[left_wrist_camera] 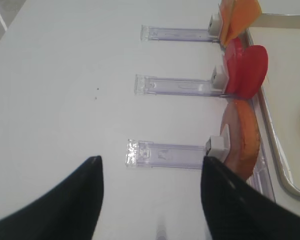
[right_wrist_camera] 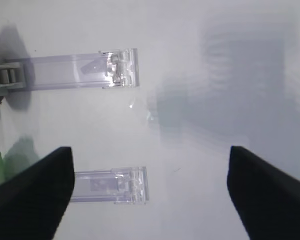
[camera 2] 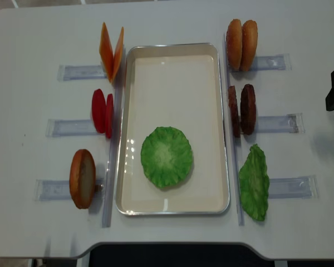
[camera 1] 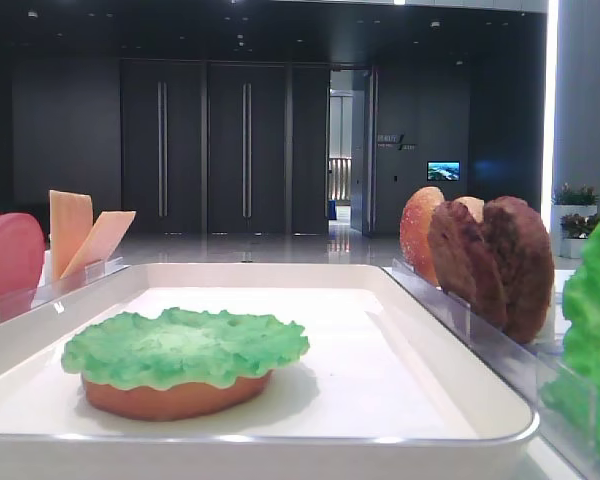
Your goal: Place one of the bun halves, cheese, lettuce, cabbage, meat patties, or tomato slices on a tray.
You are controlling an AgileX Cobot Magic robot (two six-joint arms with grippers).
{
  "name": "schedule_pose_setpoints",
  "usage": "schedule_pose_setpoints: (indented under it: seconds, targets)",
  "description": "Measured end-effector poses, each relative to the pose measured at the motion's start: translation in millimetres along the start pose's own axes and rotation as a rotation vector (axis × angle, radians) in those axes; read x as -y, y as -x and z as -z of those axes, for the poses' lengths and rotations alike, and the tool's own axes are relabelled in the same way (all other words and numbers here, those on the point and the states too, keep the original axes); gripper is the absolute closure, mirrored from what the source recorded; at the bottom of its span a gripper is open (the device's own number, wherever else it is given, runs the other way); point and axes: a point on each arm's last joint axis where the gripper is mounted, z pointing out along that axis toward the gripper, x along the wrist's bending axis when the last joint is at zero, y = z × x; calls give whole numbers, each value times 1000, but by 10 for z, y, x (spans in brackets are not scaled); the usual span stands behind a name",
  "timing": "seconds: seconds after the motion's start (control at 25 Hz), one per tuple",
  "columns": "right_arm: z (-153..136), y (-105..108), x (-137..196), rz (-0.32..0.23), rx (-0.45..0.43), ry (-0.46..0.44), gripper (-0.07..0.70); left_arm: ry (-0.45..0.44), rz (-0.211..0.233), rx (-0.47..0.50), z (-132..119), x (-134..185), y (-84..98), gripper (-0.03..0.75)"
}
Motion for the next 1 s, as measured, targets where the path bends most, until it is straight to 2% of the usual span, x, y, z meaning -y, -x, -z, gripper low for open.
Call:
schedule_pose_setpoints:
  seconds: [0.2,0.36,0.48,0.56,0.68,0.84,1.0]
  targets:
    - [123,-17,263,10,26,34,44,0,0,0,0,0,0,244]
    - [298,-75,656,-1,36,112,44,0,0,0,0,0,0,244]
    - [429,-112,996,15,59,199,45,0,0,0,0,0,0,244]
    - [554,-149,1261,31,74,302,45,0,0,0,0,0,0,244]
    - [630,-178,1552,51,92,398,45,0,0,0,0,0,0,244]
    - [713,-214,1830,68,102,504,45,0,0,-1,0,0,-1,244]
    - [657,-220,2020,74,105,539,45,0,0,-1,0,0,-1,244]
